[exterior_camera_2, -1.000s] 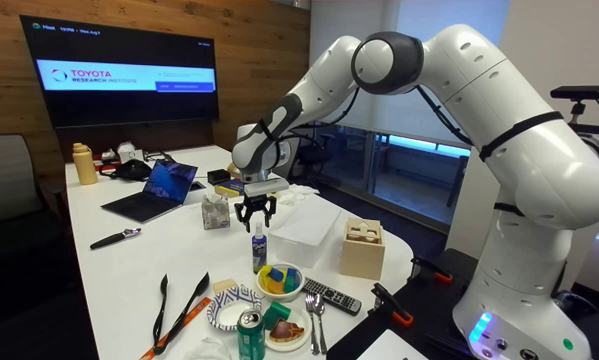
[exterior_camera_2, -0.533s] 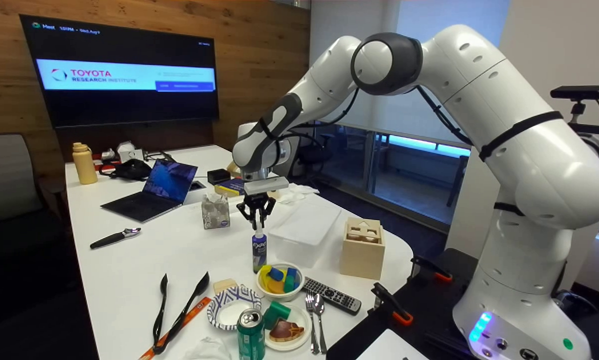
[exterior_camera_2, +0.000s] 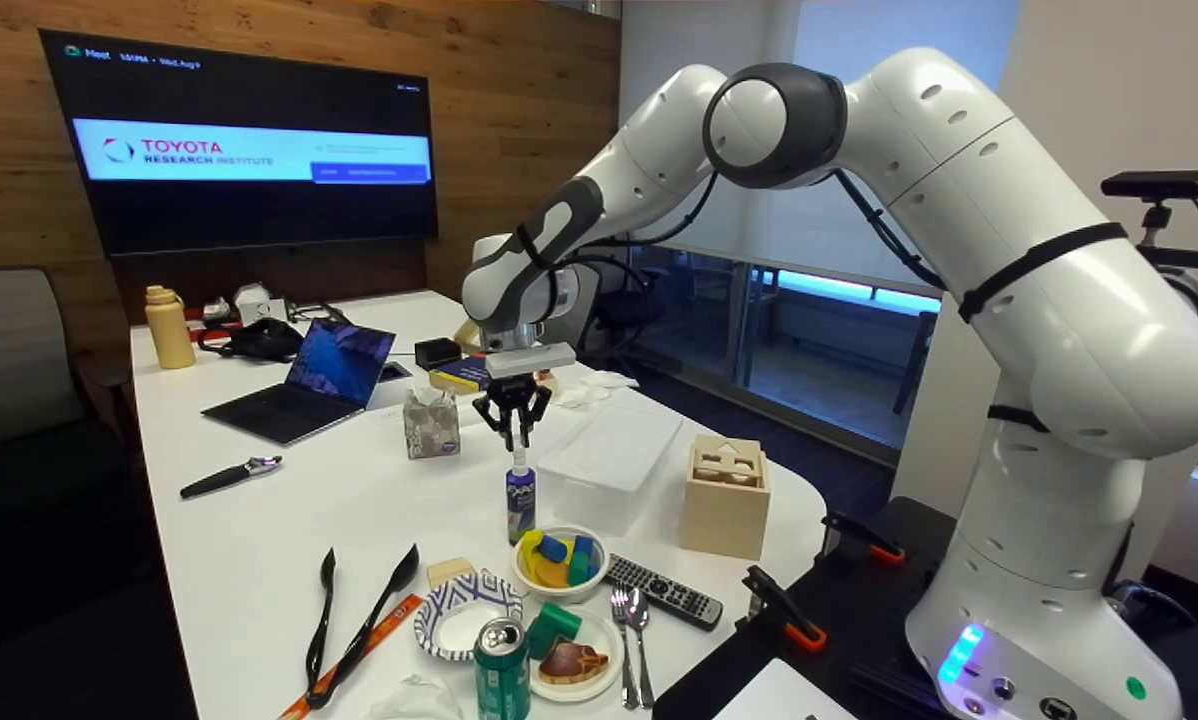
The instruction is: Remove the cap from the blue bottle
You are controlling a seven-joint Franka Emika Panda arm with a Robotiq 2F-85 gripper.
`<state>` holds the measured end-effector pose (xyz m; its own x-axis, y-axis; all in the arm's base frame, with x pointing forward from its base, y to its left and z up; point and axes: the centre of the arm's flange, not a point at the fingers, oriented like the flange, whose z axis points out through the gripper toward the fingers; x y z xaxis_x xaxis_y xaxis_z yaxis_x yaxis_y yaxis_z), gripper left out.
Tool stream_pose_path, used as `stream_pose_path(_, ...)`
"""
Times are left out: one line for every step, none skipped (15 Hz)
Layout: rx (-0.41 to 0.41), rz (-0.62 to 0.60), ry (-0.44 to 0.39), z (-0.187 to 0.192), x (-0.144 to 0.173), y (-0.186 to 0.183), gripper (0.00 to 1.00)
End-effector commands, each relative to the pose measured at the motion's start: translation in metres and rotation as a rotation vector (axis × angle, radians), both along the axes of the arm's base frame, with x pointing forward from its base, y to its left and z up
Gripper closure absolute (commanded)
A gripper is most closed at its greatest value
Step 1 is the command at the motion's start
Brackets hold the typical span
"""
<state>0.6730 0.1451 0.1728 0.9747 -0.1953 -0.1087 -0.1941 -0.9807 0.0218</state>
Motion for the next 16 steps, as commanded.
stream_pose_path(-0.027, -0.011, 0.019, 0.032, 0.002, 0.008, 0.94)
stream_pose_path(-0.034, -0.017, 0.019, 0.039, 0.002, 0.009, 0.94)
stream_pose_path(-0.034, -0.016, 0.016, 0.046, 0.0, 0.012, 0.94)
stream_pose_path(-0.035, -0.011, 0.01, 0.052, 0.0, 0.016, 0.94)
stream_pose_path(-0.036, -0.008, 0.005, 0.056, 0.002, 0.02, 0.94)
stream_pose_path(-0.029, 0.019, 0.003, 0.053, 0.009, 0.027, 0.94)
stream_pose_path(-0.034, 0.032, 0.003, 0.05, 0.015, 0.033, 0.94)
stream_pose_path(-0.034, 0.059, 0.005, 0.043, 0.024, 0.041, 0.94)
stream_pose_path(-0.043, 0.078, 0.005, 0.035, 0.032, 0.049, 0.94)
stream_pose_path(-0.054, 0.1, 0.01, 0.023, 0.042, 0.057, 0.94)
stream_pose_path(-0.072, 0.111, 0.01, 0.011, 0.048, 0.062, 0.94)
stream_pose_path(-0.076, 0.129, 0.014, -0.003, 0.056, 0.07, 0.94)
stream_pose_path(-0.078, 0.144, 0.023, -0.017, 0.062, 0.075, 0.94)
stream_pose_path(-0.08, 0.158, 0.034, -0.033, 0.067, 0.081, 0.94)
stream_pose_path(-0.076, 0.171, 0.047, -0.047, 0.069, 0.084, 0.94)
stream_pose_path(-0.072, 0.186, 0.059, -0.063, 0.071, 0.088, 0.94)
